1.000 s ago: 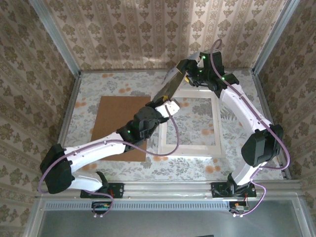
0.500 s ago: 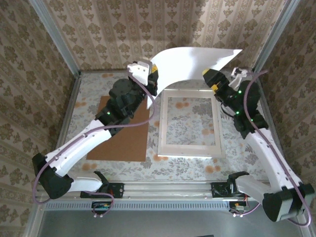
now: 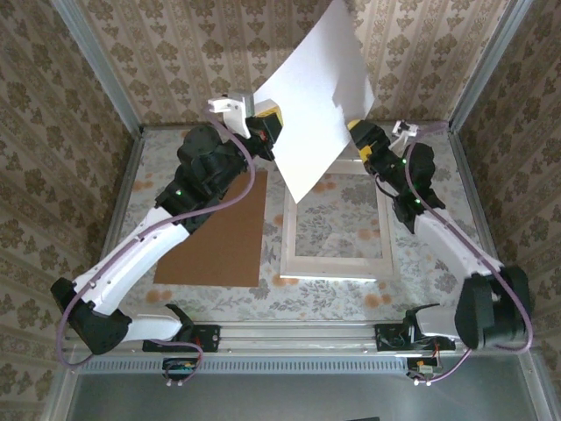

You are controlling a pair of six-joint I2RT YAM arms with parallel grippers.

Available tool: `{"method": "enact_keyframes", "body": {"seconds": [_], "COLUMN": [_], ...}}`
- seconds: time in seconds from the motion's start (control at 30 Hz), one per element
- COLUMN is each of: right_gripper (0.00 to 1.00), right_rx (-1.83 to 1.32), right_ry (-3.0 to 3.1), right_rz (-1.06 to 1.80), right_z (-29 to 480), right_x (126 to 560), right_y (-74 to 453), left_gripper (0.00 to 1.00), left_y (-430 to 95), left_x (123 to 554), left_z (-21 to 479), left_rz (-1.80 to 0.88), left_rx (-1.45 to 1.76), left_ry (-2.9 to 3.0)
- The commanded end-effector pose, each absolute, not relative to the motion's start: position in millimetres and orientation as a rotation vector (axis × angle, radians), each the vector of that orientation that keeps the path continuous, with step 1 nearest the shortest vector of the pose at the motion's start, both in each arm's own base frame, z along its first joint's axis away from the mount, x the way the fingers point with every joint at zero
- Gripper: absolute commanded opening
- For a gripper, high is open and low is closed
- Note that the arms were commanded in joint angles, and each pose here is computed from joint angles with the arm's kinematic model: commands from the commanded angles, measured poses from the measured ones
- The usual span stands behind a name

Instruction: Put the photo into the frame

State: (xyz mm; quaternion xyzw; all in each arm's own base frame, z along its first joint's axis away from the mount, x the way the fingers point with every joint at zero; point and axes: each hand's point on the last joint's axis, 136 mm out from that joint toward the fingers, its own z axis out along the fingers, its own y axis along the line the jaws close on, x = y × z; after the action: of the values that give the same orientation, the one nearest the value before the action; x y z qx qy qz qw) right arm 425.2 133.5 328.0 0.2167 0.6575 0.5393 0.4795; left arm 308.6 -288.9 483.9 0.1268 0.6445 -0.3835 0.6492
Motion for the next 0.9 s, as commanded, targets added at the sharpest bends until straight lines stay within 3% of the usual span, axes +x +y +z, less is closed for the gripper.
{"method": "enact_keyframes", "body": {"seconds": [0.0,0.3,0.47,0.6,0.87], "right_gripper": [1.00,0.99,0.89,0.81,0.88], "right_rx": [0.478,0.553,0.583,0.622,0.789], "right_ry": [1.474,1.547,1.461,1.484,1.585], "right_rz": [1.532,1.670,1.919,1.937,1.914], "right_z": [350.4,313.7,315.7,312.3,280.4], "right_x": [424.9,447.2,464.7,468.4,458.8], "right_y": [157.2,215.7,242.8,250.1,245.3], "left_gripper": [0.00,0.00,0.00,0.00,0.00], "left_y": [-270.5,-227.3,-205.5,-193.7,-171.5], "left_x": [301.4,319.3,326.7,332.1,350.0], "left_z": [505.9,491.5,479.1,471.6,466.9], "left_rz": [-1.049,-1.221,-1.257,-1.256,-1.207], "left_rx": [0.171,-0.064,-0.149,-0.181,-0.230], "left_ry": [1.388,1.334,1.320,1.324,1.301]}}
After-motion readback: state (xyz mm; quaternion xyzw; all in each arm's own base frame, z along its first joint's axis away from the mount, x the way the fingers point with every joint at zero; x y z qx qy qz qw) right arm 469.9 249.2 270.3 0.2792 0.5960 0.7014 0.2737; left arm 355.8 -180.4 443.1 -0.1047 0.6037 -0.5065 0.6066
